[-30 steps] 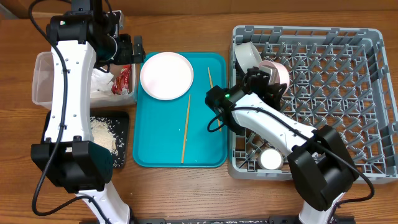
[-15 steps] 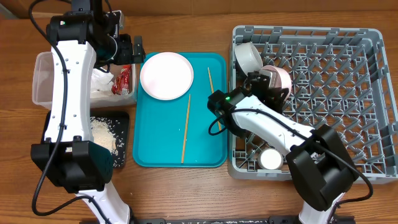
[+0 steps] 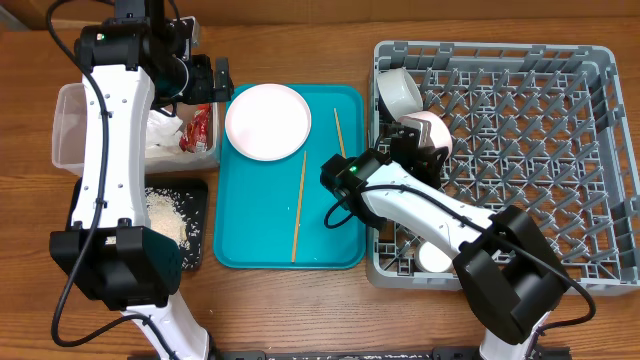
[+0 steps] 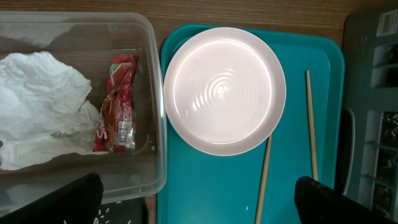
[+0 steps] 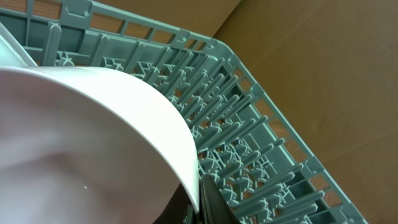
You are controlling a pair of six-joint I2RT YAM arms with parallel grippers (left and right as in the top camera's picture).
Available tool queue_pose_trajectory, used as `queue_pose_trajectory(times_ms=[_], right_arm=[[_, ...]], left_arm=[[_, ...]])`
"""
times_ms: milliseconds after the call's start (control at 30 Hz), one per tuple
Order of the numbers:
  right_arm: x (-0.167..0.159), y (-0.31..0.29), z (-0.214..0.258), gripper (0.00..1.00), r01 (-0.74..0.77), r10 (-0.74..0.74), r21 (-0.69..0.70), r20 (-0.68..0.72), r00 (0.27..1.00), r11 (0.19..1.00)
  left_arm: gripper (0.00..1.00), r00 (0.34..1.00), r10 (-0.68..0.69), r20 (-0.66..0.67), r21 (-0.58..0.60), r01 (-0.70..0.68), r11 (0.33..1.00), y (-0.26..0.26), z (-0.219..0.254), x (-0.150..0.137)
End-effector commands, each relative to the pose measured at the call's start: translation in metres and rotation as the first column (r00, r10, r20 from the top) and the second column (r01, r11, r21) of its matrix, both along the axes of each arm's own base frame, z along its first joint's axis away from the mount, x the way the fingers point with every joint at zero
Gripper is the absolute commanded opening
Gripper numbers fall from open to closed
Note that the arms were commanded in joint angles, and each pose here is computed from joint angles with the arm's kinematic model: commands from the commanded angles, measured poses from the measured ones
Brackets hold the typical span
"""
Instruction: Sort waste into correct bins and load items into the dishwasher
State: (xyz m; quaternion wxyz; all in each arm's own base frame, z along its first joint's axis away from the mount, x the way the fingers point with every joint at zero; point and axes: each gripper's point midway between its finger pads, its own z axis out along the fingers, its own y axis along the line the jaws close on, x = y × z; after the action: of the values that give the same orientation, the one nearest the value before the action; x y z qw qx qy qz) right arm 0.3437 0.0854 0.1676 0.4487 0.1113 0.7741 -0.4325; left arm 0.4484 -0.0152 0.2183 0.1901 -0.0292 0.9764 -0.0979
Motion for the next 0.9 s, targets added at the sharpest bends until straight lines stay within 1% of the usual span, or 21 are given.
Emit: queue_pose_trajectory(times_ms=[0, 67, 133, 200, 233, 267, 300, 333, 367, 467, 533, 600, 700, 767, 800, 867], right_arm=[[-0.004, 0.005, -0.007, 0.04, -0.008, 0.009, 0.012, -0.028, 1.000, 1.000], [-0.013, 0.012, -0.021, 0.04, 0.001, 0.005, 0.070, -0.086, 0.996, 0.998], [-0.016, 0.017, -0.024, 0.04, -0.005, 0.014, 0.086, -0.102, 0.995, 0.996], [-0.020, 0.025, -0.025, 0.07, -0.026, 0.036, 0.087, -0.112, 0.993, 0.996], [-0.021, 0.029, -0.024, 0.11, -0.038, 0.047, 0.084, -0.114, 0.992, 0.996], [-0.024, 0.033, -0.024, 0.20, -0.054, 0.063, 0.079, -0.120, 0.991, 0.995], [-0.027, 0.040, -0.024, 0.38, -0.076, 0.085, 0.076, -0.124, 0.989, 0.994], [-0.029, 0.045, -0.023, 0.45, -0.094, 0.103, 0.072, -0.129, 0.986, 0.993], [-0.030, 0.049, -0.023, 0.47, -0.107, 0.116, 0.068, -0.138, 0.984, 0.992], [-0.031, 0.062, -0.024, 0.61, -0.157, 0.165, 0.060, -0.187, 0.968, 0.986], [-0.029, 0.071, -0.026, 0.63, -0.171, 0.188, 0.089, -0.240, 0.952, 0.981], [-0.026, 0.079, -0.026, 0.66, -0.185, 0.211, 0.120, -0.263, 0.941, 0.975], [-0.017, 0.095, -0.011, 0.72, -0.219, 0.256, 0.158, -0.281, 0.925, 0.963], [-0.010, 0.105, 0.002, 0.74, -0.239, 0.288, 0.195, -0.286, 0.914, 0.951], [-0.001, 0.113, 0.013, 0.75, -0.255, 0.322, 0.248, -0.285, 0.903, 0.935], [0.015, 0.130, 0.021, 0.75, -0.291, 0.403, 0.357, -0.293, 0.867, 0.887]], left_arm=[[1.00, 1.000, 0.010, 0.017, 0.002, -0.010, 1.000, 0.001, 0.006, 0.000], [1.00, 1.000, 0.010, 0.017, 0.002, -0.010, 1.000, 0.001, 0.006, 0.000], [1.00, 1.000, 0.010, 0.017, 0.002, -0.010, 1.000, 0.001, 0.006, 0.000], [1.00, 1.000, 0.010, 0.017, 0.002, -0.010, 1.000, 0.001, 0.006, 0.000], [1.00, 1.000, 0.010, 0.017, 0.002, -0.010, 1.000, 0.001, 0.006, 0.000], [1.00, 1.000, 0.010, 0.017, 0.002, -0.010, 1.000, 0.001, 0.006, 0.000], [1.00, 1.000, 0.010, 0.017, 0.002, -0.010, 1.000, 0.001, 0.006, 0.000], [1.00, 1.000, 0.010, 0.017, 0.002, -0.010, 1.000, 0.001, 0.006, 0.000], [1.00, 1.000, 0.010, 0.017, 0.002, -0.010, 1.000, 0.001, 0.006, 0.000], [1.00, 1.000, 0.010, 0.017, 0.002, -0.010, 1.000, 0.001, 0.006, 0.000], [1.00, 1.000, 0.010, 0.017, 0.002, -0.010, 1.000, 0.001, 0.006, 0.000], [1.00, 1.000, 0.010, 0.017, 0.002, -0.010, 1.000, 0.001, 0.006, 0.000], [1.00, 1.000, 0.010, 0.017, 0.002, -0.010, 1.000, 0.001, 0.006, 0.000], [1.00, 1.000, 0.010, 0.017, 0.002, -0.010, 1.000, 0.001, 0.006, 0.000], [1.00, 1.000, 0.010, 0.017, 0.002, -0.010, 1.000, 0.001, 0.006, 0.000], [1.00, 1.000, 0.010, 0.017, 0.002, -0.010, 1.000, 0.001, 0.006, 0.000]])
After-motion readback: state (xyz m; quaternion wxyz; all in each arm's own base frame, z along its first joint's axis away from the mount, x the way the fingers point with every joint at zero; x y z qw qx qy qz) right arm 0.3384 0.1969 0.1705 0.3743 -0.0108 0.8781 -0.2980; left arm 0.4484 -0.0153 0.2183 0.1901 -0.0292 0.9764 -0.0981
